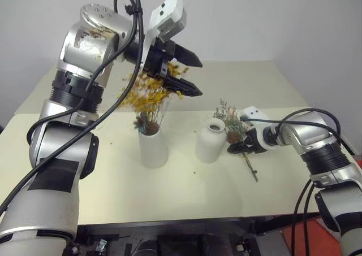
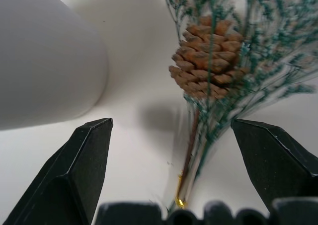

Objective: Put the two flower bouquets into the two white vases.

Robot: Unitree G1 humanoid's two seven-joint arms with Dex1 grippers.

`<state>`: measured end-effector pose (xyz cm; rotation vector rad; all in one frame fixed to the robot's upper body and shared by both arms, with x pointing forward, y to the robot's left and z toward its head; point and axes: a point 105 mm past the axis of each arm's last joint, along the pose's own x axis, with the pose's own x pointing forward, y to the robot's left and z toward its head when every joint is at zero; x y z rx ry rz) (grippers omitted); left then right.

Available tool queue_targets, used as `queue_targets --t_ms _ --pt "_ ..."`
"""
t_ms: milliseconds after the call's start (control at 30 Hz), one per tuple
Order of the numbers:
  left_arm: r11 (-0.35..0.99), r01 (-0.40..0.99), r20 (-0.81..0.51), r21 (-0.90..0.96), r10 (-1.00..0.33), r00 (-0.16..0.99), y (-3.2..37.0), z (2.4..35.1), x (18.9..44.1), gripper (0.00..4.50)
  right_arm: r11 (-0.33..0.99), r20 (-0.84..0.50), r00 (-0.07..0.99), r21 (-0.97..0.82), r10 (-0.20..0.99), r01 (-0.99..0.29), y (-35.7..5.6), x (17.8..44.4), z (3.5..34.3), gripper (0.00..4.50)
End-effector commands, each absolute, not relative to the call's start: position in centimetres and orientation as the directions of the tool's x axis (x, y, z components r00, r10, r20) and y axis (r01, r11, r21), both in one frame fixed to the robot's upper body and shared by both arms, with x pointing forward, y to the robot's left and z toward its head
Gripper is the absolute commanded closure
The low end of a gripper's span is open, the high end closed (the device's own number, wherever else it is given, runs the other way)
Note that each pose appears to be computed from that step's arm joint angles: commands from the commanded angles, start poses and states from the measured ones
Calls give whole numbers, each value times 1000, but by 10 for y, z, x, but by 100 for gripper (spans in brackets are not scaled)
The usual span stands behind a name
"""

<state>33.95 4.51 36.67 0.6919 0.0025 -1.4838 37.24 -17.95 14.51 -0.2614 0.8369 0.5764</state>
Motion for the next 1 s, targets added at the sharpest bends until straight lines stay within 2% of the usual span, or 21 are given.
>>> queue_targets --t_ms 33,267,367,733,1000 --pt "-65 871 -366 488 -920 137 39 391 334 0 818 -737 558 -13 381 -575 -181 374 151 3" --pt "-93 878 -373 469 -922 101 27 385 336 0 825 -737 558 -2 381 -565 -182 371 147 3" --pt "-86 866 -357 493 -927 112 26 393 335 0 829 -737 559 4 380 -559 -183 370 146 3" --pt "19 871 -425 491 -868 259 76 380 341 0 829 -738 557 6 381 -560 -186 370 146 3" --pt "79 820 -346 567 -881 323 84 406 332 0 817 -738 553 -4 386 -576 -182 377 146 3"
